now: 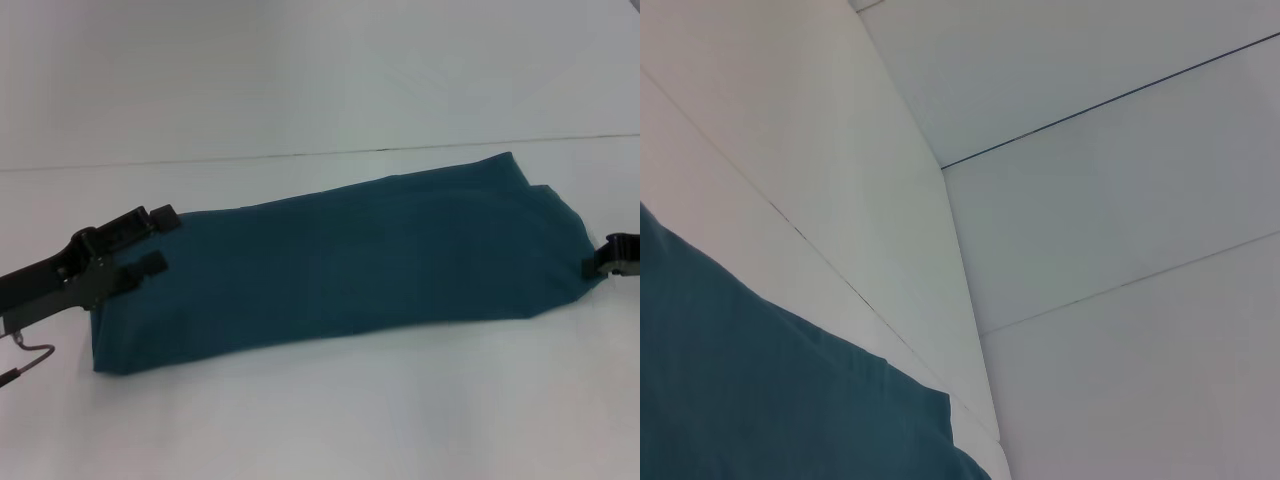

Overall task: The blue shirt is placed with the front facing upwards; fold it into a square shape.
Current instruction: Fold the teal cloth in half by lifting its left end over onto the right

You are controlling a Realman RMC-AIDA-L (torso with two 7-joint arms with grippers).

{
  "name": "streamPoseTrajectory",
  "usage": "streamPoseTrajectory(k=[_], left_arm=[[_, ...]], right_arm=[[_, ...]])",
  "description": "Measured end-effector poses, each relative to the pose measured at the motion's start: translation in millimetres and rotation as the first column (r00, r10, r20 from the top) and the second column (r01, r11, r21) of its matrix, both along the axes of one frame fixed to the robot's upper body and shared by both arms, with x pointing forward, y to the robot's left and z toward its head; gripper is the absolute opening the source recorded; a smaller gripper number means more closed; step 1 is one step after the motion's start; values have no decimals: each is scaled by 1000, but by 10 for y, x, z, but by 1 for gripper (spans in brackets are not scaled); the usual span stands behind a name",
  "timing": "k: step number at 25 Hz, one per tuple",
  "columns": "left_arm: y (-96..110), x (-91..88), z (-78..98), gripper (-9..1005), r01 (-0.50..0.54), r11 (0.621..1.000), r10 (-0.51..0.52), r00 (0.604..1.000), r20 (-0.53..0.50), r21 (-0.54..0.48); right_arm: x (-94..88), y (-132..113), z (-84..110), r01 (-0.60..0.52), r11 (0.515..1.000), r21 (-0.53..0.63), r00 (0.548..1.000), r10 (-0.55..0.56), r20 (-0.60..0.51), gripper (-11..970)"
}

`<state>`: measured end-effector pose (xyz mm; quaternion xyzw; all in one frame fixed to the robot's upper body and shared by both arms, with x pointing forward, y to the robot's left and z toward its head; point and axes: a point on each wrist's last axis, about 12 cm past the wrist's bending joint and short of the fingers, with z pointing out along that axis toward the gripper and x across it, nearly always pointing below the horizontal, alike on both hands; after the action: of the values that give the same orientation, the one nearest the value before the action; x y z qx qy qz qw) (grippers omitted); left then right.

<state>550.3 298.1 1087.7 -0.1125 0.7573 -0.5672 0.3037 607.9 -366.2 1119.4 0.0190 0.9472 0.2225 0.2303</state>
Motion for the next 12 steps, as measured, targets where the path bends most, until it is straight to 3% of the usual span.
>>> streamPoseTrajectory(k=[12], left_arm=[[18,-12,-6,908,-8,1000,8,1000,0,-3]], right_arm=[[-105,-67,-30,0,1000,4,999,1,-46,12]])
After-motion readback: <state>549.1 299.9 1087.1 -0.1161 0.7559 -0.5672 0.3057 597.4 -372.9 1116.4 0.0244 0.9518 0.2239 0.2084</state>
